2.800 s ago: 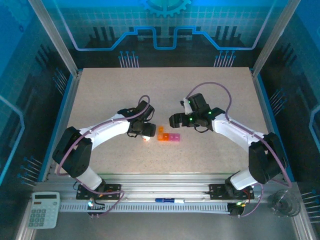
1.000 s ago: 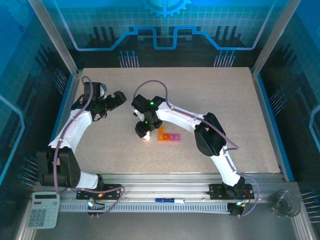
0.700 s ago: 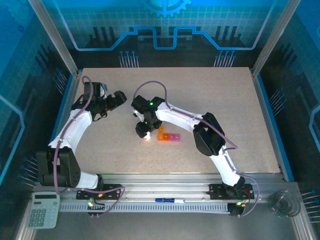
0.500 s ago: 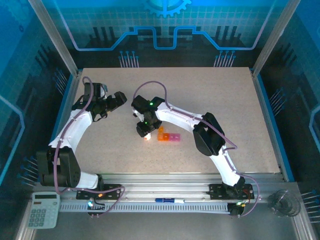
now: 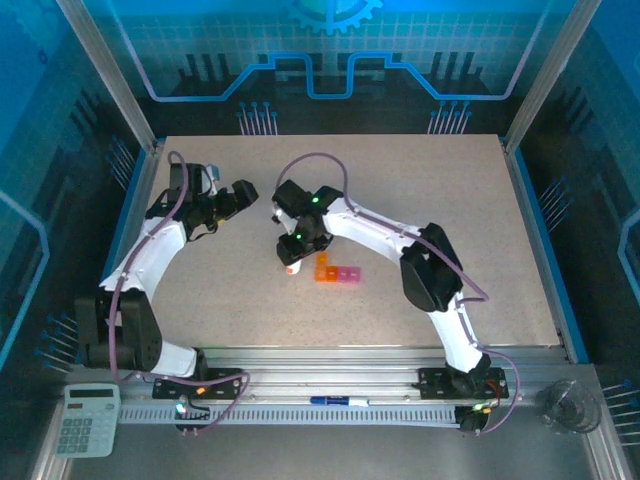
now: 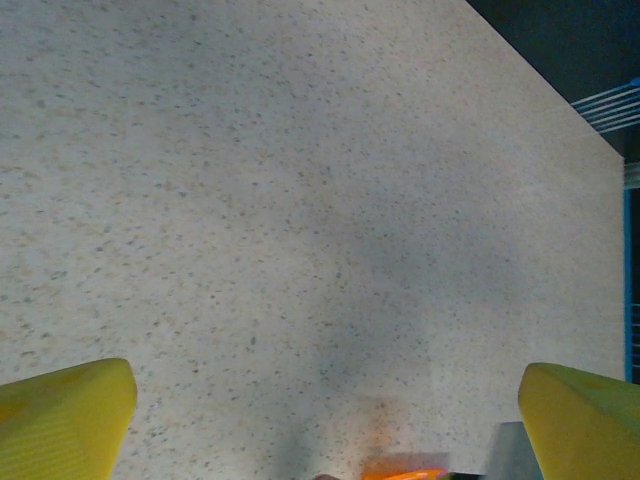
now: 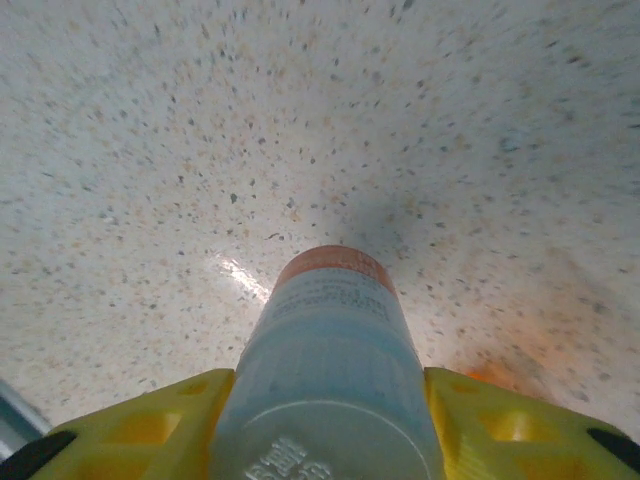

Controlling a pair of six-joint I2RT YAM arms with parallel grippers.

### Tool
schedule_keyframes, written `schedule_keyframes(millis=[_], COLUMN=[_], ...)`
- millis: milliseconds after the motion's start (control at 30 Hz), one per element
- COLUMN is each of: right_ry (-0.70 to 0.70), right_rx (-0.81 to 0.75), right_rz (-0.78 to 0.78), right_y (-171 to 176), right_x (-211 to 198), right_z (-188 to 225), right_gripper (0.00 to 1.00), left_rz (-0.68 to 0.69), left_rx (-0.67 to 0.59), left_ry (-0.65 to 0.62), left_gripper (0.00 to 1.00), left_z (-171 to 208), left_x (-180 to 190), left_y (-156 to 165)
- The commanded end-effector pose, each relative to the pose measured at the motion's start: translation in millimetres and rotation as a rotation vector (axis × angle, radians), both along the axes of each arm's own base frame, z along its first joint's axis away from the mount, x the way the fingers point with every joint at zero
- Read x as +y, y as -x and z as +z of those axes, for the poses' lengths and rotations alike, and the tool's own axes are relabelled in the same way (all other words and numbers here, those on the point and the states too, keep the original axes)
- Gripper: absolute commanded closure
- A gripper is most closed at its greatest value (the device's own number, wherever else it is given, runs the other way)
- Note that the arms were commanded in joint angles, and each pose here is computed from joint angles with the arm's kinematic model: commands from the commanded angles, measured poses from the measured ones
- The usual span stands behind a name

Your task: Sort the pills into containers

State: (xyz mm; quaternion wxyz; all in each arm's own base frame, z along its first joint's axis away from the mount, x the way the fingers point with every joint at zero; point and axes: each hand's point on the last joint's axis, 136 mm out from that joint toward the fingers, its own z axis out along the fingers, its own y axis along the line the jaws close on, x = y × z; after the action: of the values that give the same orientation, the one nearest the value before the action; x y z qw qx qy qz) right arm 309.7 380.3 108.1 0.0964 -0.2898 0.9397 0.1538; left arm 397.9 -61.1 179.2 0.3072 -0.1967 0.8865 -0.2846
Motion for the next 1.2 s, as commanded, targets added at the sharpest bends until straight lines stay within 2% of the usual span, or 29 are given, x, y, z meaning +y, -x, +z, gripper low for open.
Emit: schedule_keyframes(millis=[0, 333, 467, 700, 933, 1067, 1167], right_ry=[-0.095, -0.177, -0.227, -0.266, -0.364, -0.382, -0.401], right_rx=[-0.035, -0.07, -0.049, -0.001, 0.059, 0.083, 0.102], right_rz=[-0.065, -0.214, -0.248, -0.256, -0.262, -0.23, -0.201], right_y=[-8, -39, -43, -53, -66, -66, -65], right_x=[-16, -88, -104, -121, -133, -135, -135], right_z=[52, 123, 136, 129, 119, 116, 120], right_gripper=[0.51, 0.51, 0.51, 0.51, 0.5, 0.5, 0.5], left_rz=[-0.065, -0.271, -0.375, -0.57, -0.684, -0.744, -0.781], left_rx=[-0.067, -0.229, -0.297, -0.432, -0.588, -0.736, -0.775], left_ry=[0.092, 0.083, 0.055, -0.092, -0.105, -0.12, -0.121], left_gripper=[0.01, 0.01, 0.01, 0.01, 0.01, 0.01, 0.01], left_z=[12, 40, 48, 47, 42, 43, 38], left_x=[-16, -71, -96, -130, -146, -155, -163], left_y=[-9, -23, -25, -18, -10, 1, 6])
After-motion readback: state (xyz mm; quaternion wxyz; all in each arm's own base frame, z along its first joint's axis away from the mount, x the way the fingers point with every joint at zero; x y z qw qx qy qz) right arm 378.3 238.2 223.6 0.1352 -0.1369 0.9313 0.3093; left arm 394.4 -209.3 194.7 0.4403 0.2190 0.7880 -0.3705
